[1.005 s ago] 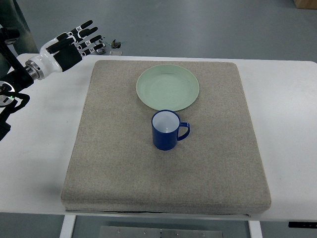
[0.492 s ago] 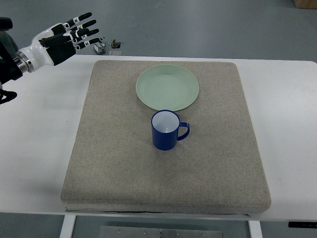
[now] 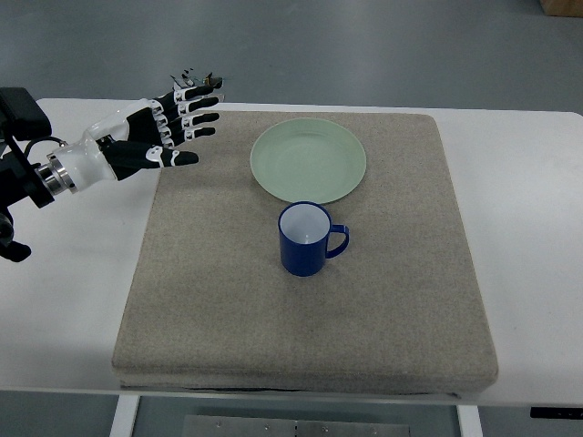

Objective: Place cup left of plate with left hand
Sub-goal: 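Raise the left hand and open its fingers above the board edge, then reach the left hand toward the blue mug beside the plate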

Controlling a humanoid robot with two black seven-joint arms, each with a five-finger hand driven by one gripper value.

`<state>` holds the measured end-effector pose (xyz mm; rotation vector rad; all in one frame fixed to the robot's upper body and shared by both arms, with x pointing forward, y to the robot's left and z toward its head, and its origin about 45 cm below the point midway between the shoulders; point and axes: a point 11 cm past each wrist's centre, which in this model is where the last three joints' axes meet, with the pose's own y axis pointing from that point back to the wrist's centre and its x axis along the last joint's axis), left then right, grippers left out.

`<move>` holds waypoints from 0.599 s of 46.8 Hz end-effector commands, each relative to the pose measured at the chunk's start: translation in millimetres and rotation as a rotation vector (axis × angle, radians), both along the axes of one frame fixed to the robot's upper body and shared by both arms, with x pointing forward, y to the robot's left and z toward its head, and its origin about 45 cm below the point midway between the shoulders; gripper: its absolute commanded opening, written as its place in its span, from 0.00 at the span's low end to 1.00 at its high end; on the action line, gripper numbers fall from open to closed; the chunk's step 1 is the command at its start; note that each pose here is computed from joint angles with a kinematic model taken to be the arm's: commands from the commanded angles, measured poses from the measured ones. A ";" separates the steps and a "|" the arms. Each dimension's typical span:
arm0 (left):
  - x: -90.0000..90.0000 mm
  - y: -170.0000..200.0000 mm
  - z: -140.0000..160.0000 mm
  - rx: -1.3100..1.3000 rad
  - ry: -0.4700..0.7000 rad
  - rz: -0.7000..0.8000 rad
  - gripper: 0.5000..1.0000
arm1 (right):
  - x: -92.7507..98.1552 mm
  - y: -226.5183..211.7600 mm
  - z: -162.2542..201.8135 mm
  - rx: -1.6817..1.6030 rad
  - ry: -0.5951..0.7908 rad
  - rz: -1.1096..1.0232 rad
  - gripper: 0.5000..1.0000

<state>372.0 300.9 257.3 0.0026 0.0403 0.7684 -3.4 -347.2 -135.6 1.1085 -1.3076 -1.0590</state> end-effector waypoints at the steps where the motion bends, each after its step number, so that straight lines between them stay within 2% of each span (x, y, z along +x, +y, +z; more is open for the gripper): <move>1: -7.9 -1.8 -12.9 -0.002 0.018 -0.004 1.00 | 0.1 0.0 0.0 0.000 0.000 0.000 0.87; 6: -16.3 -9.2 -30.5 0.018 0.042 -0.022 1.00 | 0.1 0.0 0.0 0.000 0.000 0.000 0.87; 18: -29.7 -58.5 -62.6 0.069 0.011 -0.125 1.00 | 0.1 0.0 0.0 0.000 0.000 0.000 0.87; 28: -24.3 -69.7 -76.2 0.042 0.043 -0.110 1.00 | 0.1 0.0 0.0 0.000 0.000 0.000 0.87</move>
